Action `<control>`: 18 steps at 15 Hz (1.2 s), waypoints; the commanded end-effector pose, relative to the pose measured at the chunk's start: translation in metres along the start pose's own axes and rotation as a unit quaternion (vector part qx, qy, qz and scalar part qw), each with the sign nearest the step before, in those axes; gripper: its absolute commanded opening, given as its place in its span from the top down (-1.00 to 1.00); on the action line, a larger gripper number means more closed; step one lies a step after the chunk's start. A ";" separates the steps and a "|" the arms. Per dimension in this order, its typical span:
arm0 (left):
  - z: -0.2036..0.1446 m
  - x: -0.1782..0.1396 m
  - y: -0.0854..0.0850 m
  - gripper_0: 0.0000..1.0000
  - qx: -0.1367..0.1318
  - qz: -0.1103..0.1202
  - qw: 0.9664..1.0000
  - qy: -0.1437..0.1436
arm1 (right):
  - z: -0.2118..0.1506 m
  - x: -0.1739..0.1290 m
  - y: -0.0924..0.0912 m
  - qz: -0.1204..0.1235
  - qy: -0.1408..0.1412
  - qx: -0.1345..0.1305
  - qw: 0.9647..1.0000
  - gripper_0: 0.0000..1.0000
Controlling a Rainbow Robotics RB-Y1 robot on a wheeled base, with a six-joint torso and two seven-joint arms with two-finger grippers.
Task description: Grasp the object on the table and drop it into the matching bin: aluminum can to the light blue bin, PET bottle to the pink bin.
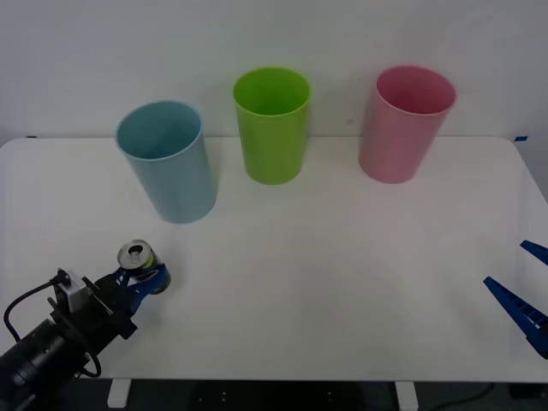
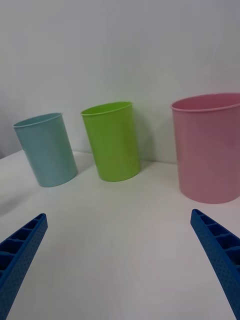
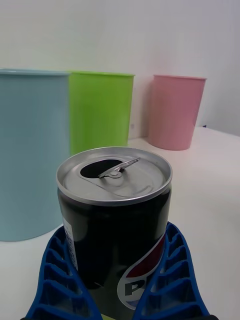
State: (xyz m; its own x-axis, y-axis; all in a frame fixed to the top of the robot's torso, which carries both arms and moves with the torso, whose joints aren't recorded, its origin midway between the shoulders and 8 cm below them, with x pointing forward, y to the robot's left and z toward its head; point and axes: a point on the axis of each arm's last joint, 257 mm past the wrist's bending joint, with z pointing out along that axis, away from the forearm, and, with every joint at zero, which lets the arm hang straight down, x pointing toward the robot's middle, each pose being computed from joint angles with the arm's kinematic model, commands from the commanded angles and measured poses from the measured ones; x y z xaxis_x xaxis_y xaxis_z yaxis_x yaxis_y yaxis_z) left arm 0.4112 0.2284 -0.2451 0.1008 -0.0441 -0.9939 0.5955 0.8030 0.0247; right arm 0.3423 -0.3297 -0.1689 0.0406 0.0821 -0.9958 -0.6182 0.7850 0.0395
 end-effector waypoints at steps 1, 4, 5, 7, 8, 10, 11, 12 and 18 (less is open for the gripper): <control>0.007 -0.025 0.001 1.00 0.003 -0.020 1.000 -0.020 | 0.000 0.000 0.000 0.000 0.000 0.000 1.000 -1.00; 0.016 -0.050 0.005 1.00 -0.002 -0.037 0.999 -0.037 | 0.000 0.000 0.000 0.000 0.000 0.000 1.000 -1.00; 0.019 -0.058 0.008 1.00 -0.008 -0.040 0.998 -0.041 | 0.000 0.000 0.000 0.000 0.000 0.000 1.000 -1.00; 0.024 -0.071 0.014 1.00 -0.019 -0.034 0.998 -0.049 | 0.000 0.000 0.000 0.000 0.000 0.000 1.000 -1.00; 0.026 -0.078 0.017 1.00 -0.026 -0.035 0.998 -0.053 | 0.000 0.000 0.000 0.000 0.000 0.000 1.000 -1.00; 0.029 -0.090 0.021 1.00 -0.036 -0.039 0.997 -0.061 | 0.000 0.000 0.000 0.000 0.000 0.000 1.000 -1.00; 0.031 -0.102 0.022 1.00 -0.038 -0.054 0.995 -0.070 | 0.000 0.000 0.000 0.000 0.000 0.000 1.000 -1.00; 0.032 -0.110 0.023 1.00 -0.039 -0.059 0.995 -0.074 | 0.000 0.000 0.000 0.000 0.000 0.000 1.000 -1.00; 0.036 -0.169 0.029 1.00 -0.033 -0.093 0.990 -0.104 | 0.000 0.000 0.000 0.000 0.000 0.000 1.000 -1.00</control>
State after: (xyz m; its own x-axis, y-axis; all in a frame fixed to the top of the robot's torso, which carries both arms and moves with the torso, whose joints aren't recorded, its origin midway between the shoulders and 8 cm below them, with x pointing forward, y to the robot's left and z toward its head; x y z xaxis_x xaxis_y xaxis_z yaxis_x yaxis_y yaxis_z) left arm 0.4394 0.2381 -0.0790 0.1598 -0.3035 -0.9393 0.5631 0.8096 -0.1658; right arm 0.3422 -0.3297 -0.1689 0.0406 0.0821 -0.9958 -0.6182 0.7851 0.0395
